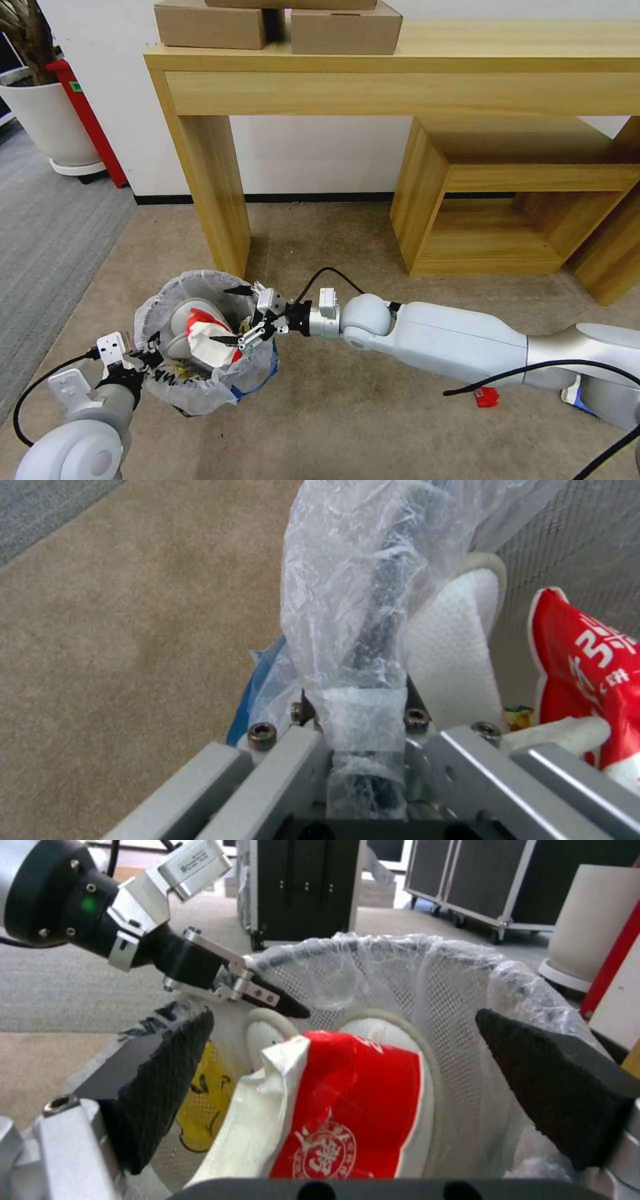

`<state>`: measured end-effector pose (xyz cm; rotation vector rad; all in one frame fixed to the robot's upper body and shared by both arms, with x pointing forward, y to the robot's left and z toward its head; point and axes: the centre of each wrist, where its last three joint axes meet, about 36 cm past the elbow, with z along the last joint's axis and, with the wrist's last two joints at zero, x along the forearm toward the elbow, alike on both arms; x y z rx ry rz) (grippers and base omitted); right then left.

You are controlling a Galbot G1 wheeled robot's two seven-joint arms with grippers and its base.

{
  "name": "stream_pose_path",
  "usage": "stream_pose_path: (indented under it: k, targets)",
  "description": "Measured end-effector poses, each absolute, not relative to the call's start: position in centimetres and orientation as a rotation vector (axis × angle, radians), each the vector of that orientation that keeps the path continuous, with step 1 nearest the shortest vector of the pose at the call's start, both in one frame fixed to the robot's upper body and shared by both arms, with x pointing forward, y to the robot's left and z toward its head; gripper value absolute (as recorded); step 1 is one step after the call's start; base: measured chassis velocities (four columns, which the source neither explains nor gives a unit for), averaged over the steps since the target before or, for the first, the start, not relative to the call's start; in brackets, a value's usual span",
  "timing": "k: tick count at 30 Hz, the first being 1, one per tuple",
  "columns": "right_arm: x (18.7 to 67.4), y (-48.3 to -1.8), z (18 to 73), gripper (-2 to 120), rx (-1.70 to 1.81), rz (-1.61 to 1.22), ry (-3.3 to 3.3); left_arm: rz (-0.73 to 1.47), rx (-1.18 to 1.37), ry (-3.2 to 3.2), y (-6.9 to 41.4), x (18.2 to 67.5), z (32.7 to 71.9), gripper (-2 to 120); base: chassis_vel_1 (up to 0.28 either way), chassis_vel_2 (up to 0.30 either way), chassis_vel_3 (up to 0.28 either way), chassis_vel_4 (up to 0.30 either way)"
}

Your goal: Pick up the trash bin and place the garbage on the floor into it.

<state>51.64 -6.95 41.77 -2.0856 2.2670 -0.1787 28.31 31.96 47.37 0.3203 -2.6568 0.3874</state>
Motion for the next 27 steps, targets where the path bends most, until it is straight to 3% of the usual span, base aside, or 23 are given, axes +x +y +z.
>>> stream_pose_path:
  k: [12, 17, 27]
  targets:
    - [51.9, -9.7, 46.3, 100, -1.866, 0.036, 2.316, 0.345, 0.33, -2.644, 32.9, 28.7, 47.1, 1, 0.0, 0.0, 0.0, 0.0]
    - [53.0, -14.8, 48.9, 100, -1.551, 0.06, 2.465, 0.31, 0.301, -2.633, 33.5, 28.8, 47.1, 1, 0.0, 0.0, 0.0, 0.0]
    - [50.5, -25.1, 50.0, 100, -0.926, 0.037, 2.73, 0.287, 0.287, -2.641, 33.7, 29.0, 46.8, 1, 0.0, 0.0, 0.0, 0.0]
